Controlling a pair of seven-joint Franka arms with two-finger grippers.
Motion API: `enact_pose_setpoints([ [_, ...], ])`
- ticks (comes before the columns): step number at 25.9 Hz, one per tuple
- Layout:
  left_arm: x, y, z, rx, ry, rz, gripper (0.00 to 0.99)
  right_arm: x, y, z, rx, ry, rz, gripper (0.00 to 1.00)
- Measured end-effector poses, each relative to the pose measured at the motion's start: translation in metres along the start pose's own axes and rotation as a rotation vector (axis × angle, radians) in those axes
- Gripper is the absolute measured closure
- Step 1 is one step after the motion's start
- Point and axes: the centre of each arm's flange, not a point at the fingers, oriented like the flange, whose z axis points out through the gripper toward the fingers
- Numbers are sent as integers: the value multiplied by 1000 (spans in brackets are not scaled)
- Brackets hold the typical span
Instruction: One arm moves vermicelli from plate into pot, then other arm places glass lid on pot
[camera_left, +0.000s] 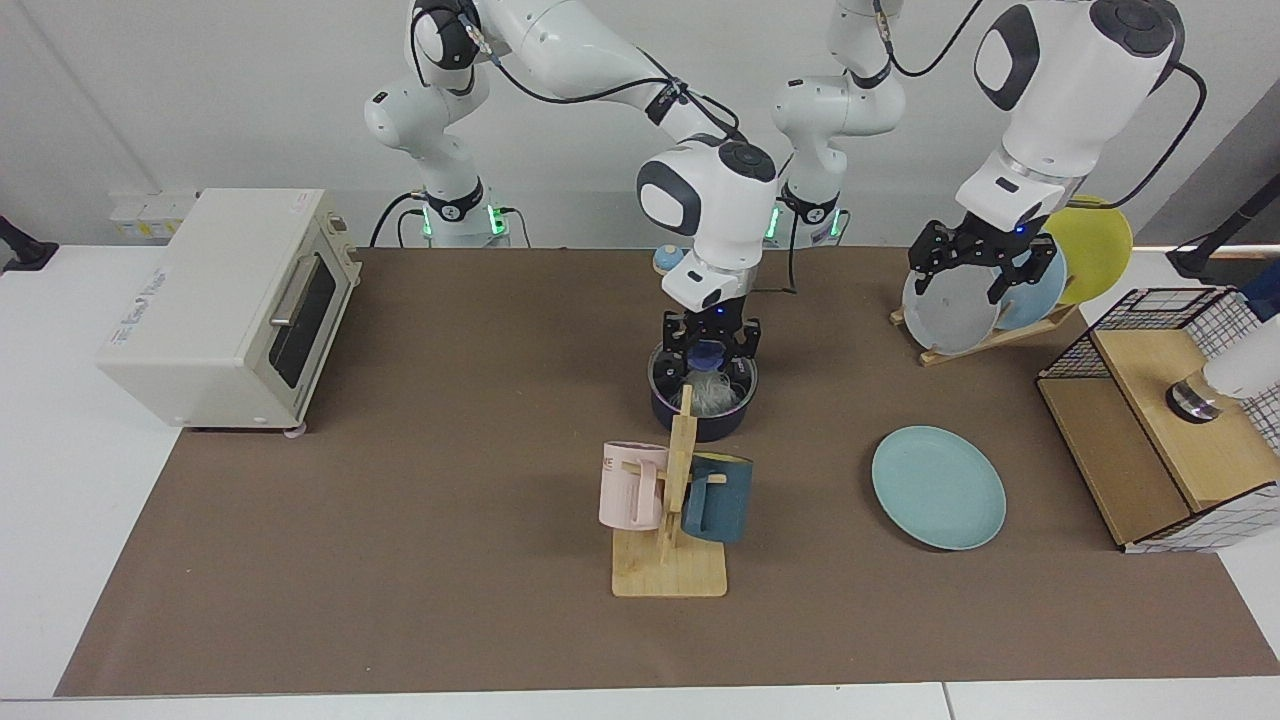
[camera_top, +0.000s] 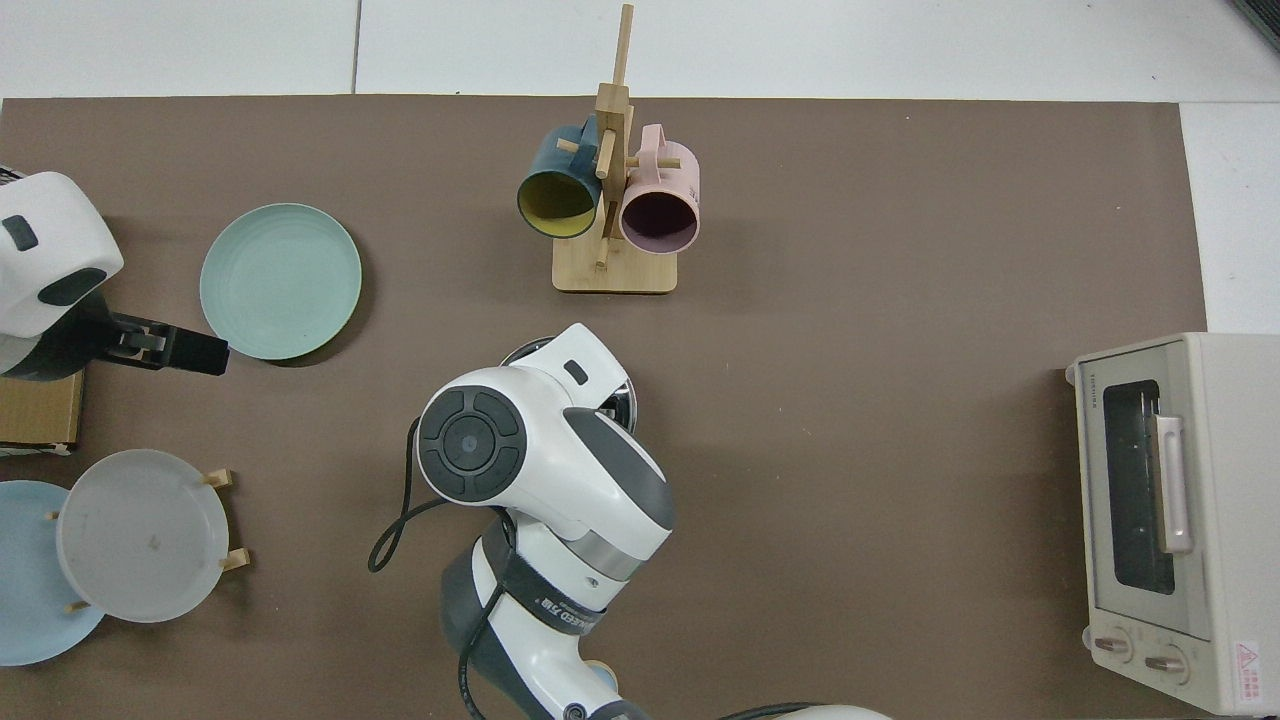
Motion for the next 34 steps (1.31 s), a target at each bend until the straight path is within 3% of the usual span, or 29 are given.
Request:
enact_pose_setpoints([
  [34, 0, 1, 0, 0, 0, 1, 0, 0, 1, 0, 6, -8, 7, 432],
])
